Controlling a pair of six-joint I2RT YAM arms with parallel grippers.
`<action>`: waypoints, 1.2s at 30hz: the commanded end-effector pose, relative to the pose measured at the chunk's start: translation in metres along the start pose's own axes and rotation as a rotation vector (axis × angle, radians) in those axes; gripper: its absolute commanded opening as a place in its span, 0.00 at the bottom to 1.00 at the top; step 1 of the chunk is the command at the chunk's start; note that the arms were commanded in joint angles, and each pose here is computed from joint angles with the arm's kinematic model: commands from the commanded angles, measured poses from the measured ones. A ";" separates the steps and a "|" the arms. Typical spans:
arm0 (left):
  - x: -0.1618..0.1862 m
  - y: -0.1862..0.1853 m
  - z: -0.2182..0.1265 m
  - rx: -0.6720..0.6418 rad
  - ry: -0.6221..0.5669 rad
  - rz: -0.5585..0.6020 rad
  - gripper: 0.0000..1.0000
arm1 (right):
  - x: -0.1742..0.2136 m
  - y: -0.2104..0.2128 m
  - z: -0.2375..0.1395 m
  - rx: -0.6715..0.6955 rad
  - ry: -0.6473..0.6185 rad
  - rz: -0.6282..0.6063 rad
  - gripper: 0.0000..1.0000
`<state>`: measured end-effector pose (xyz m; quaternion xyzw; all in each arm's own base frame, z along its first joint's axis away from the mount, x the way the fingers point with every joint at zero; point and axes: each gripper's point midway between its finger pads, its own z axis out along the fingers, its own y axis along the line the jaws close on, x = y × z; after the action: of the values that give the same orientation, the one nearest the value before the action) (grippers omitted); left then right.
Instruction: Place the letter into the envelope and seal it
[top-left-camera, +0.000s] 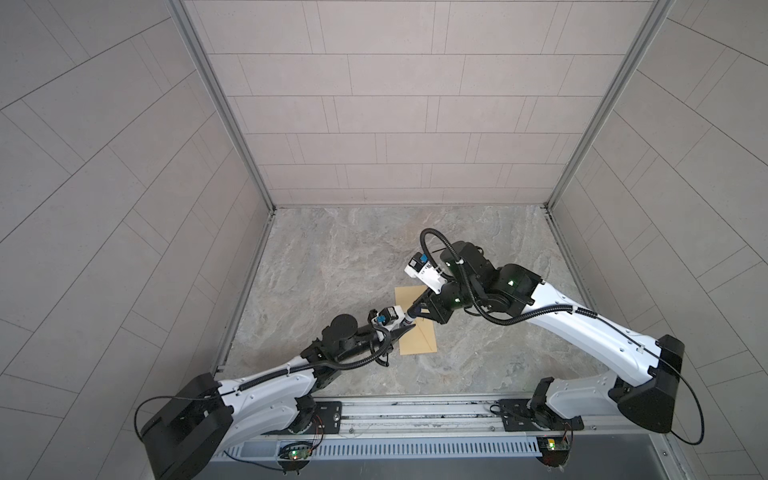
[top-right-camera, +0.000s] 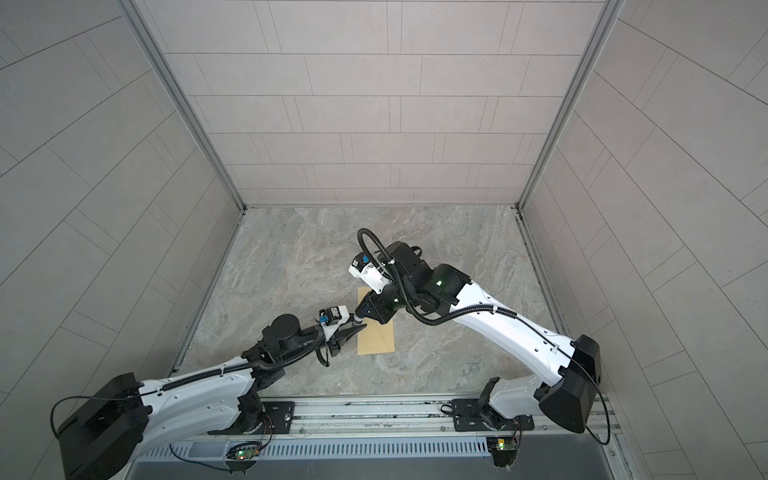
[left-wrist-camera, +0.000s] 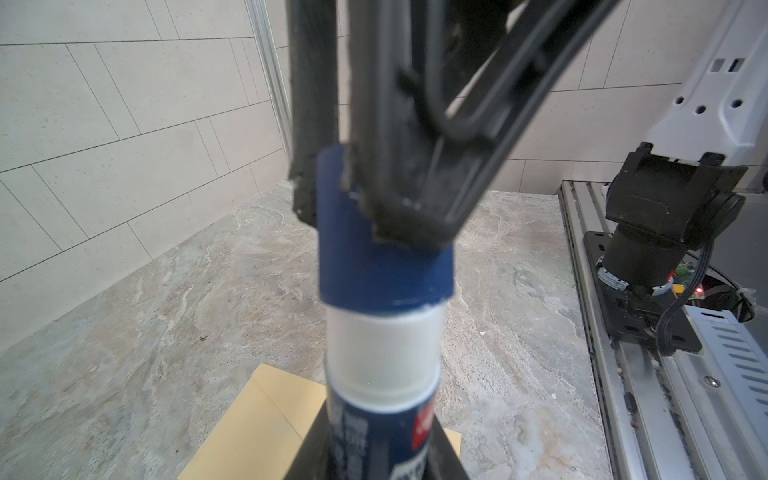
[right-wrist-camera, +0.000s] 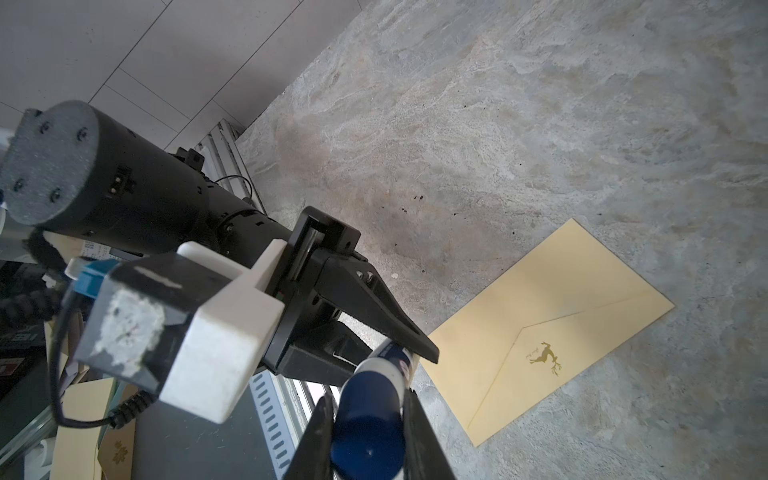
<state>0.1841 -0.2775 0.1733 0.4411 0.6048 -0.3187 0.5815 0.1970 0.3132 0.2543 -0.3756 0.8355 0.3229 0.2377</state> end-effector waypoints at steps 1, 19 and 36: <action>-0.039 0.001 -0.001 0.005 -0.133 0.035 0.00 | 0.012 0.006 0.006 -0.008 0.062 -0.054 0.00; -0.040 -0.001 0.000 0.022 -0.131 0.033 0.00 | 0.015 0.007 0.011 0.036 0.118 -0.223 0.00; -0.040 -0.002 0.002 0.026 -0.129 0.041 0.00 | 0.032 -0.006 0.021 0.134 0.241 -0.321 0.00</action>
<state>0.1805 -0.2785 0.1613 0.4513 0.6156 -0.3218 0.5602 0.1915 0.3205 0.2404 -0.5010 0.8005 0.2173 0.2470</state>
